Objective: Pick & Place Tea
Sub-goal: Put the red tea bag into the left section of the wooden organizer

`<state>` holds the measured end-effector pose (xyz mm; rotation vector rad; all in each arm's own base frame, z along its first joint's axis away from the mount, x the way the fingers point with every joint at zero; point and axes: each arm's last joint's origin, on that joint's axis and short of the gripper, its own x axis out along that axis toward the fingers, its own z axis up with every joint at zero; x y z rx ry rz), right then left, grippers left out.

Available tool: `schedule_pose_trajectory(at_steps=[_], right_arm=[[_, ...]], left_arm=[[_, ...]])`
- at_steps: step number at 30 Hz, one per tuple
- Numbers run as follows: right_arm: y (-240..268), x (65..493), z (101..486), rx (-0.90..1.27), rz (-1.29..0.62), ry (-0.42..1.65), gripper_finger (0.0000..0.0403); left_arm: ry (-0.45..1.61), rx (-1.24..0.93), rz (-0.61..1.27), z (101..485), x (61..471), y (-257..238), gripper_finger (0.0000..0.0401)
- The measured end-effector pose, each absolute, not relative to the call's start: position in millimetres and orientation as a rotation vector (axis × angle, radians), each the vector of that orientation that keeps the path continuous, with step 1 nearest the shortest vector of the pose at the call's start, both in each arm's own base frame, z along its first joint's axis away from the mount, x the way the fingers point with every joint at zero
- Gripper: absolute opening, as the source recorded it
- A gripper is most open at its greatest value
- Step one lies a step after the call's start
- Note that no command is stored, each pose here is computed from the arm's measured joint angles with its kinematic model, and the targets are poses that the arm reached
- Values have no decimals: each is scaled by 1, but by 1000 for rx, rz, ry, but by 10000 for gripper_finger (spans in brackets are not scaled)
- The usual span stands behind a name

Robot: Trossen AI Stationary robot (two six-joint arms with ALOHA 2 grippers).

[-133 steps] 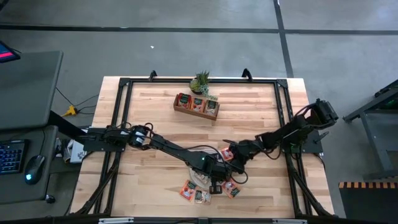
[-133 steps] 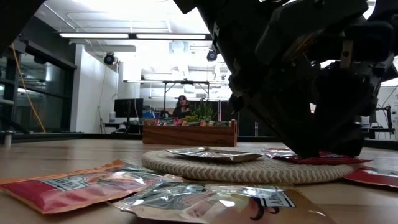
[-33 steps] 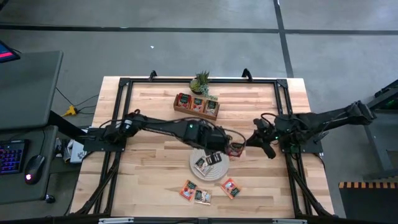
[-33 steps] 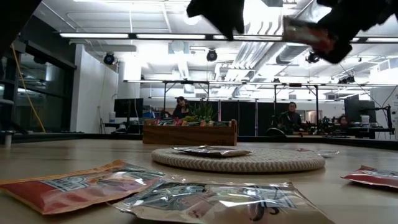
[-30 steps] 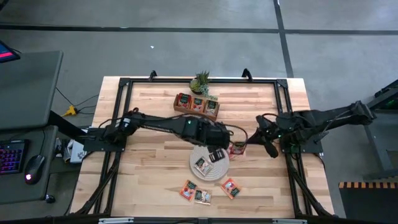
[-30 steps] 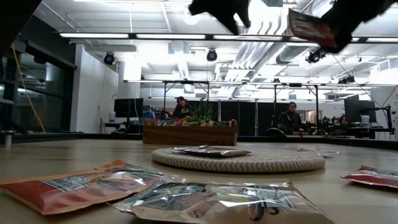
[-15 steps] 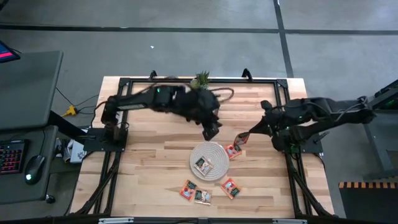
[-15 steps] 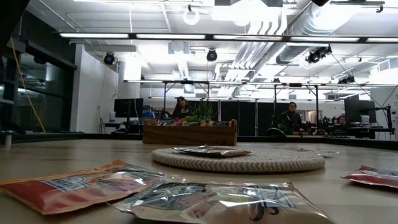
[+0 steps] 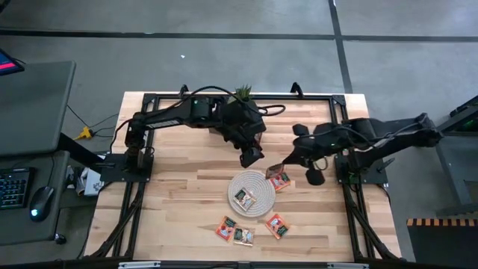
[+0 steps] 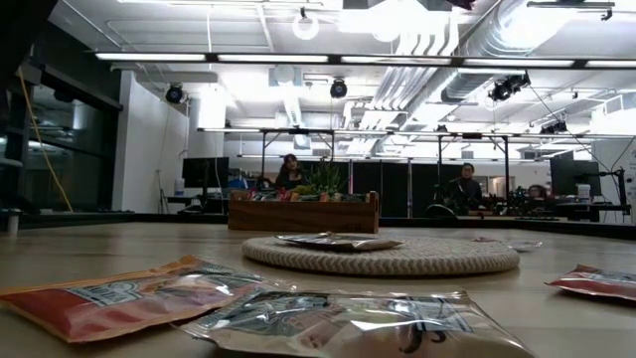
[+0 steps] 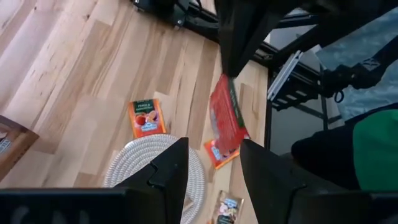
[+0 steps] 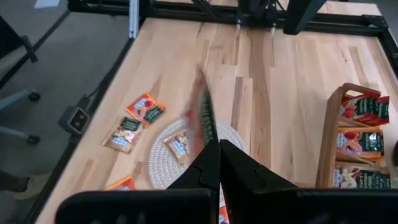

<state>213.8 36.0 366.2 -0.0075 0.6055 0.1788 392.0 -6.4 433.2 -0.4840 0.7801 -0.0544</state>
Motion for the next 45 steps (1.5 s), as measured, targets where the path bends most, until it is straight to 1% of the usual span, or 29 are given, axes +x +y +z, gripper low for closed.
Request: schedule_pose_trajectory(at_steps=[5,9,13,18,25,32,38,41,43,45], right_arm=[[32,234,357,-14,154,654,0],[27,244,356,-7,138,655,0],[19,246,365,9,126,625,0],[10,246,376,29,124,587,0],[4,250,372,35,119,598,0],[1,255,373,46,130,566,0],[1,262,366,51,140,595,0],[1,263,366,51,143,593,0],[1,263,366,51,143,589,0],[1,263,367,50,144,583,0]], left_arm=[[794,-467,-57,432,391,-6,145],[829,-449,-45,429,389,-6,145],[897,-429,-38,424,385,-7,145],[920,-398,-41,415,392,-9,145],[910,-360,-23,417,391,-7,145],[915,-342,-26,416,390,-7,145],[968,-321,30,404,396,-6,142],[979,-313,46,405,393,-5,118],[991,-294,67,404,392,-5,82],[992,-271,76,404,392,-4,34]])
